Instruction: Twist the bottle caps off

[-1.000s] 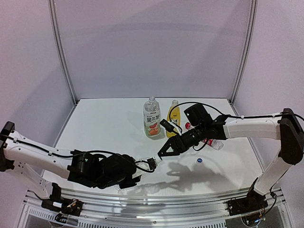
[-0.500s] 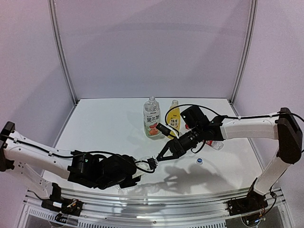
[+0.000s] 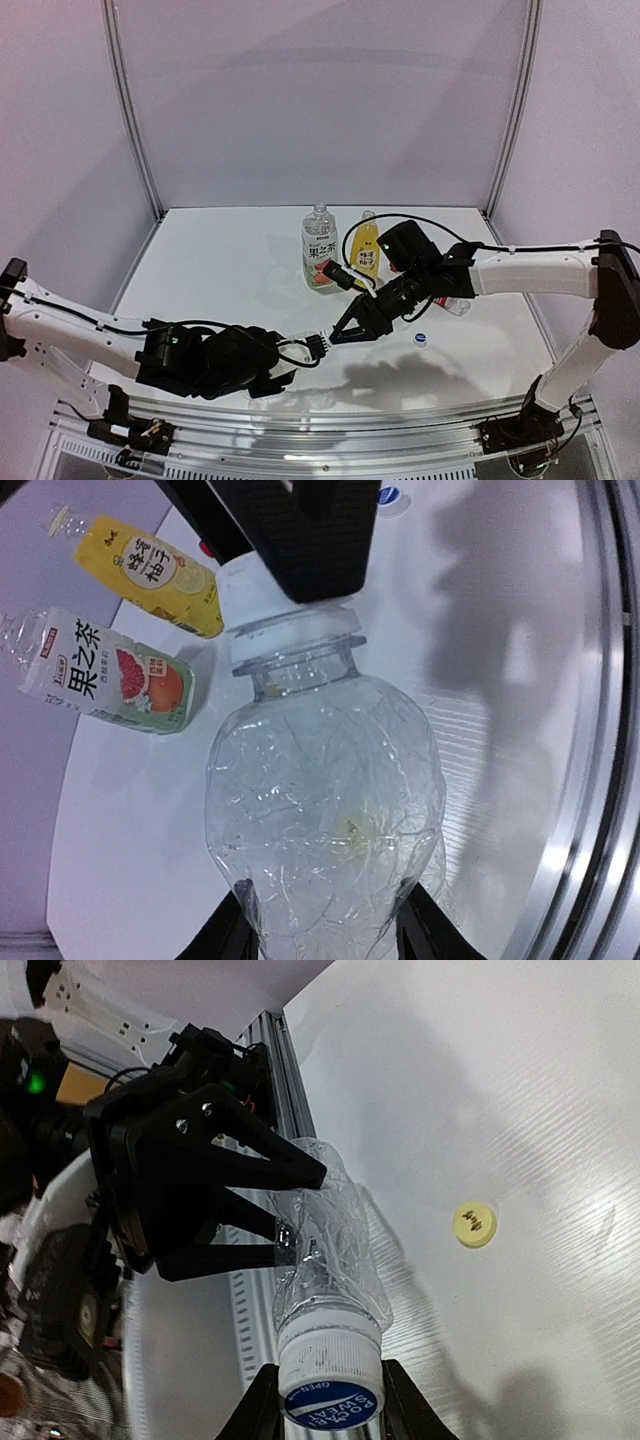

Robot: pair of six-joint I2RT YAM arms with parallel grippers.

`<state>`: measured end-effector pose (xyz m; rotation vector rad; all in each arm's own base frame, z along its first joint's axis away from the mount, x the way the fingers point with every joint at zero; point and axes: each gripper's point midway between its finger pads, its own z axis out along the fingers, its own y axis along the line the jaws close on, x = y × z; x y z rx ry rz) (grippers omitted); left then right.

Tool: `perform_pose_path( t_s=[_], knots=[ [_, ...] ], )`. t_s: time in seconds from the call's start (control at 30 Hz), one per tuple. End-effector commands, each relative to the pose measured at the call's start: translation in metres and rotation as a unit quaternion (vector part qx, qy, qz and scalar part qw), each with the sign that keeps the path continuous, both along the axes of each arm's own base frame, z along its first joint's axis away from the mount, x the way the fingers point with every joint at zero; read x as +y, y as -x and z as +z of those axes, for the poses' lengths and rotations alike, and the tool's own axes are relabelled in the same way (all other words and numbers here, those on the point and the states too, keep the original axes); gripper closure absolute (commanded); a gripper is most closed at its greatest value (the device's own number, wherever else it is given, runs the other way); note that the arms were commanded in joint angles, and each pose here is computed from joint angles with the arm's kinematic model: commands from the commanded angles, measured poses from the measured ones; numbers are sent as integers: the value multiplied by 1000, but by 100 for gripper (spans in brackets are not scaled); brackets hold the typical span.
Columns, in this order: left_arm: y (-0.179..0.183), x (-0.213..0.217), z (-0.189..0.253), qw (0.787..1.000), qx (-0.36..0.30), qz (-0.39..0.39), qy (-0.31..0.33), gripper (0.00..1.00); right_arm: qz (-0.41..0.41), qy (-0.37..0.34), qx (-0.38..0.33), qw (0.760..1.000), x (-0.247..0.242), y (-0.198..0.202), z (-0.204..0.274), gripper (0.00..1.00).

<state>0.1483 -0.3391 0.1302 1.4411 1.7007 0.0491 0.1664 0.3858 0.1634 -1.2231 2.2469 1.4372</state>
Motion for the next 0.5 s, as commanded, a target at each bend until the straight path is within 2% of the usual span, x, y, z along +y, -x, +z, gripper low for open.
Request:
perform_pose_path(
  t_s=[0.0, 0.07, 0.17, 0.33, 0.47],
  knots=[
    [15, 4, 13, 995, 57, -42, 67, 100, 80, -6, -251, 965, -2, 28, 14, 99],
    [26, 2, 24, 986, 89, -77, 116, 100, 105, -4, -317, 943, -3, 37, 14, 98],
    [33, 8, 38, 978, 92, -99, 156, 100, 133, -4, -399, 907, -10, 41, 12, 96],
    [38, 10, 47, 975, 90, -116, 168, 100, 144, 24, -535, 832, -17, 32, 19, 93],
    [41, 7, 41, 976, 95, -123, 154, 100, 135, 89, -582, 797, -21, 18, 23, 88]
  ],
)
